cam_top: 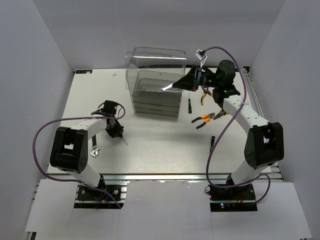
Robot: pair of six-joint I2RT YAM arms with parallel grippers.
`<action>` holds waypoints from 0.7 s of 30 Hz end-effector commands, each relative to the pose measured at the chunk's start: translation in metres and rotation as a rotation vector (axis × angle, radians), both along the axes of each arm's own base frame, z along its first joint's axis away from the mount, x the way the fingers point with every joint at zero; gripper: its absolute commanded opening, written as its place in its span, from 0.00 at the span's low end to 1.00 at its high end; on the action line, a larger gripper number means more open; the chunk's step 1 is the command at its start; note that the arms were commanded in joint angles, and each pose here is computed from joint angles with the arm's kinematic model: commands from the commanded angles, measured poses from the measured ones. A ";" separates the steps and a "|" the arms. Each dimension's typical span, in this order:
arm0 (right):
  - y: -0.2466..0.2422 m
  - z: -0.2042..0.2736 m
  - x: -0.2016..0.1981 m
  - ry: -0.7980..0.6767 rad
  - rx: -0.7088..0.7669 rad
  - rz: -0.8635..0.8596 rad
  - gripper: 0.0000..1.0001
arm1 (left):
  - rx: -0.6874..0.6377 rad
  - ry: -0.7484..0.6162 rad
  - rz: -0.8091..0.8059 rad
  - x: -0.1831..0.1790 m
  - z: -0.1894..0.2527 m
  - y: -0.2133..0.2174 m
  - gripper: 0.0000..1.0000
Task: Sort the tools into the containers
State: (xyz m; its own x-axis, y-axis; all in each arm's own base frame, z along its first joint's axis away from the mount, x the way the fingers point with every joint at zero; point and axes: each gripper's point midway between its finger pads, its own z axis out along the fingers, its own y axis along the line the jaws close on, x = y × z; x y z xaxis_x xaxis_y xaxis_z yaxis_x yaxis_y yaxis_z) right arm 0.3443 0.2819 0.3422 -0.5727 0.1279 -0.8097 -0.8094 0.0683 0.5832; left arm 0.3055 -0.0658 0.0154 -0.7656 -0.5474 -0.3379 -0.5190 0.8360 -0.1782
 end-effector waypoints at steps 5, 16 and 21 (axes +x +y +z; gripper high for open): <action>-0.013 0.061 0.002 -0.342 0.081 -0.070 0.00 | -0.006 0.101 0.029 -0.026 -0.023 0.003 0.14; -0.015 0.062 -0.001 -0.346 0.085 -0.071 0.00 | -0.555 -0.359 -0.104 0.004 0.108 -0.082 0.00; -0.014 0.061 0.002 -0.339 0.090 -0.075 0.00 | -0.809 -0.614 -0.296 -0.003 0.165 -0.115 0.00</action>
State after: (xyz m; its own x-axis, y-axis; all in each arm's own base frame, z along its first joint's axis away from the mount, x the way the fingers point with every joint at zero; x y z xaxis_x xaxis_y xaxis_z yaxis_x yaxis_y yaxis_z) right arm 0.3450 0.2803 0.3430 -0.5705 0.1320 -0.8106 -0.8107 0.0675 0.5815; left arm 0.3030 -0.1477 0.1282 -0.6959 -0.6488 -0.3078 -0.2106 0.5941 -0.7763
